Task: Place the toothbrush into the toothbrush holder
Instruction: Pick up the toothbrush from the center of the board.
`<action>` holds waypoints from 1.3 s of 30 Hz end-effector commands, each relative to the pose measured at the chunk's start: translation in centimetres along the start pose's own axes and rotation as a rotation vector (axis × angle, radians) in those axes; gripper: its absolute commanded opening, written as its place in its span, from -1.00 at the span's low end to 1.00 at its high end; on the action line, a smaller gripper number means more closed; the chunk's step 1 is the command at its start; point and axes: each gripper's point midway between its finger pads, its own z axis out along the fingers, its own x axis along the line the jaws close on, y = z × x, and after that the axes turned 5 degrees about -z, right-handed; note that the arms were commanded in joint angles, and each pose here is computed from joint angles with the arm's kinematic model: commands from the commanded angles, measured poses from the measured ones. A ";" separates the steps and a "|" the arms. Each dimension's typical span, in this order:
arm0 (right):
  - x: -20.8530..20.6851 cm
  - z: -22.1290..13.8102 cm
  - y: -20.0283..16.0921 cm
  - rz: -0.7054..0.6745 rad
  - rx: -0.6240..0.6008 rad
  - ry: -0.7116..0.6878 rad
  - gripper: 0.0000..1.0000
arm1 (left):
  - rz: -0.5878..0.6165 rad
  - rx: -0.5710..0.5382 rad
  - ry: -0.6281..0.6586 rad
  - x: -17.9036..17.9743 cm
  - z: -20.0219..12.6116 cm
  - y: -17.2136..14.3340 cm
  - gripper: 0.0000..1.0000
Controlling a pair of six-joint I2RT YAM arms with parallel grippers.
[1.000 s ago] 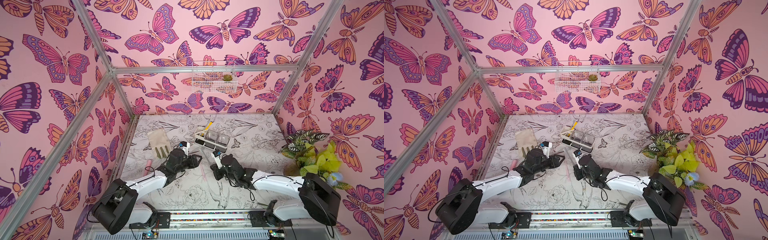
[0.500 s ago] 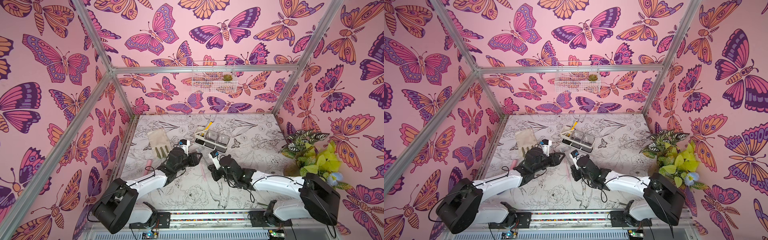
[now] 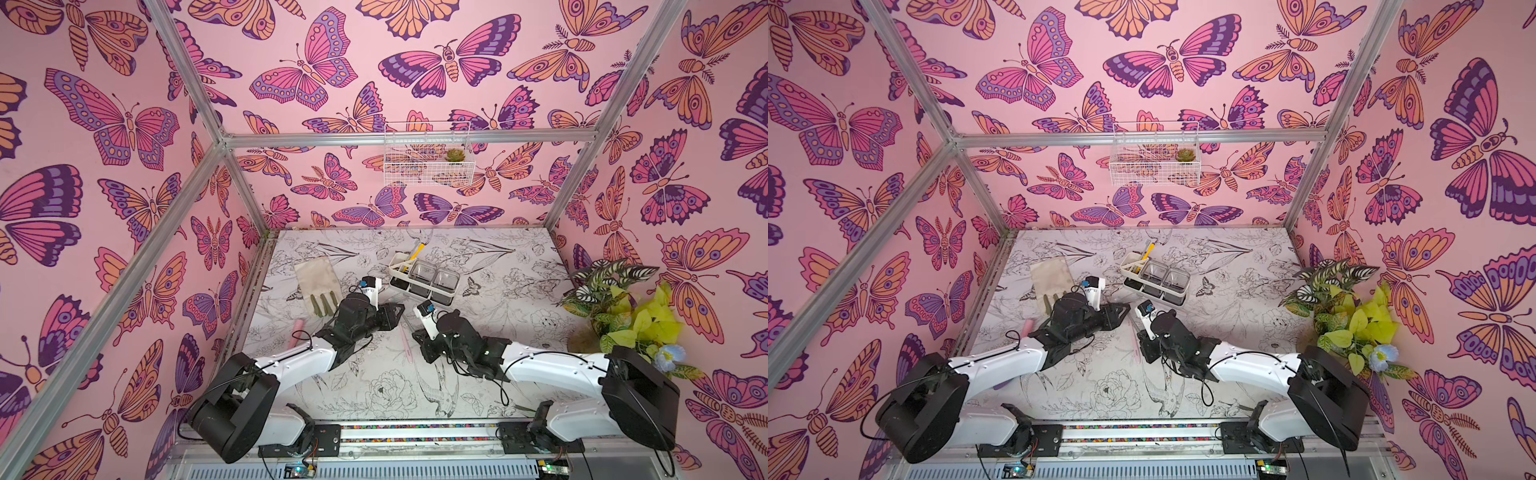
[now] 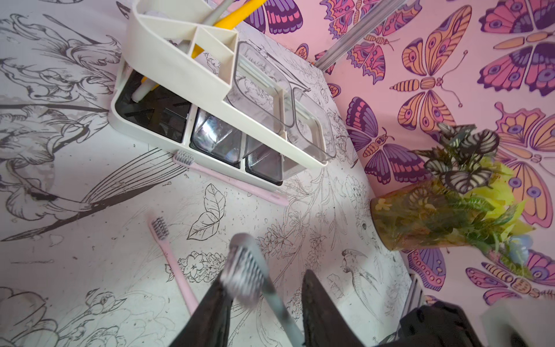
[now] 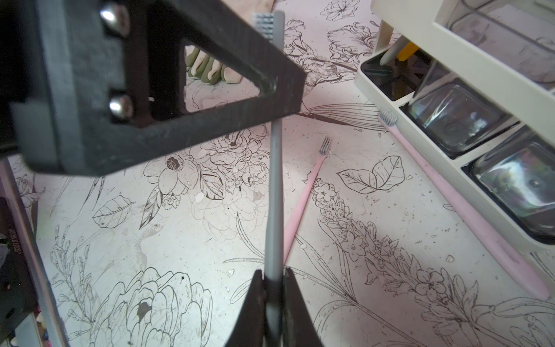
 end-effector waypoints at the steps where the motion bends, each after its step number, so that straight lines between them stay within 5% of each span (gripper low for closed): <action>1: 0.8 -0.2 1.8 -0.018 -0.043 0.014 -0.74 | 0.032 -0.002 -0.021 -0.6 0.4 0.4 -0.44; 11: 1.4 0.2 2.0 -0.034 -0.039 0.021 -0.74 | 0.032 0.004 -0.031 -0.7 0.5 0.4 -0.49; 27: 1.2 0.5 1.9 -0.030 -0.034 0.003 -0.70 | 0.067 -0.017 -0.066 -1.3 0.0 0.7 -1.00; 39: -1.5 -0.2 1.6 0.024 -0.039 -0.143 -0.17 | 0.114 -0.036 -0.025 -0.1 -0.8 0.3 -1.00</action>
